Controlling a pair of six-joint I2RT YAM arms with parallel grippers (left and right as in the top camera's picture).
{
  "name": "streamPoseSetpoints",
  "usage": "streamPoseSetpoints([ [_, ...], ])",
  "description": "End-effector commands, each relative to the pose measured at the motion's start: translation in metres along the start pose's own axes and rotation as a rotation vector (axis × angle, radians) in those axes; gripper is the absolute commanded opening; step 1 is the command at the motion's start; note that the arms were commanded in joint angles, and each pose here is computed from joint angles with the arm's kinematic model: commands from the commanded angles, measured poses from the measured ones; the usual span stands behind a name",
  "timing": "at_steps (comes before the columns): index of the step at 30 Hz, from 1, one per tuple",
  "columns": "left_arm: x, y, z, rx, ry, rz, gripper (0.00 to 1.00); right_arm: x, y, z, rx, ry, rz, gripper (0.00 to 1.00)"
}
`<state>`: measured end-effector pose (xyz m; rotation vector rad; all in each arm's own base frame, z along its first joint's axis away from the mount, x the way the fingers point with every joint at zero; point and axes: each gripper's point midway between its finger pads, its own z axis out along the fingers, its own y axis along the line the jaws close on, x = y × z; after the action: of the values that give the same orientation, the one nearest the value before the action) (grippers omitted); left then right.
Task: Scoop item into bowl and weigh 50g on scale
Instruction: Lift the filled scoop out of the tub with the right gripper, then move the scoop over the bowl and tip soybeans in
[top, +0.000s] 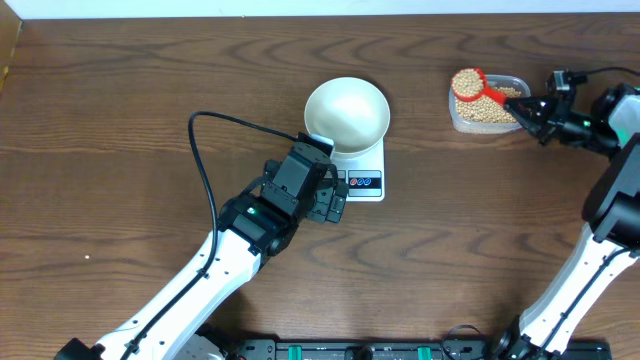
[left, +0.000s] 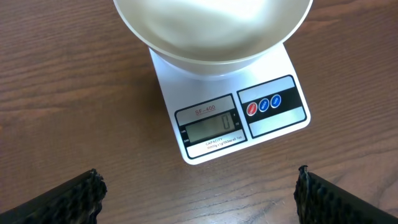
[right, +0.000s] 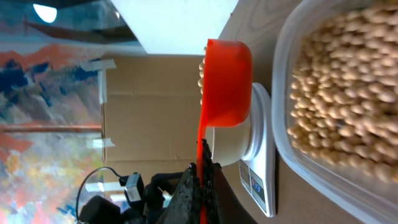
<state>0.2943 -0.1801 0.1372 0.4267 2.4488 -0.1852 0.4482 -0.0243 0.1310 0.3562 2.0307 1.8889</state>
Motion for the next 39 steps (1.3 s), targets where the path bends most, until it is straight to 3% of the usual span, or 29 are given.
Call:
streamPoseSetpoints([
  [1, 0.0, 0.004, -0.001, -0.017, -0.002, 0.004, 1.0, -0.004, 0.017, 0.016, -0.05, 0.016, -0.059, 0.01],
  [17, 0.0, 0.004, -0.001, -0.017, -0.002, 0.004, 0.99, 0.005, 0.055, 0.066, -0.067, 0.136, -0.119, 0.01],
  [32, 0.0, 0.004, -0.001, -0.017, -0.002, 0.004, 0.99, 0.053, 0.068, 0.137, -0.087, 0.321, -0.131, 0.01],
  [39, 0.0, 0.004, -0.001, -0.017, -0.002, 0.004, 0.99, 0.078, 0.055, 0.158, -0.006, 0.422, -0.156, 0.01],
])
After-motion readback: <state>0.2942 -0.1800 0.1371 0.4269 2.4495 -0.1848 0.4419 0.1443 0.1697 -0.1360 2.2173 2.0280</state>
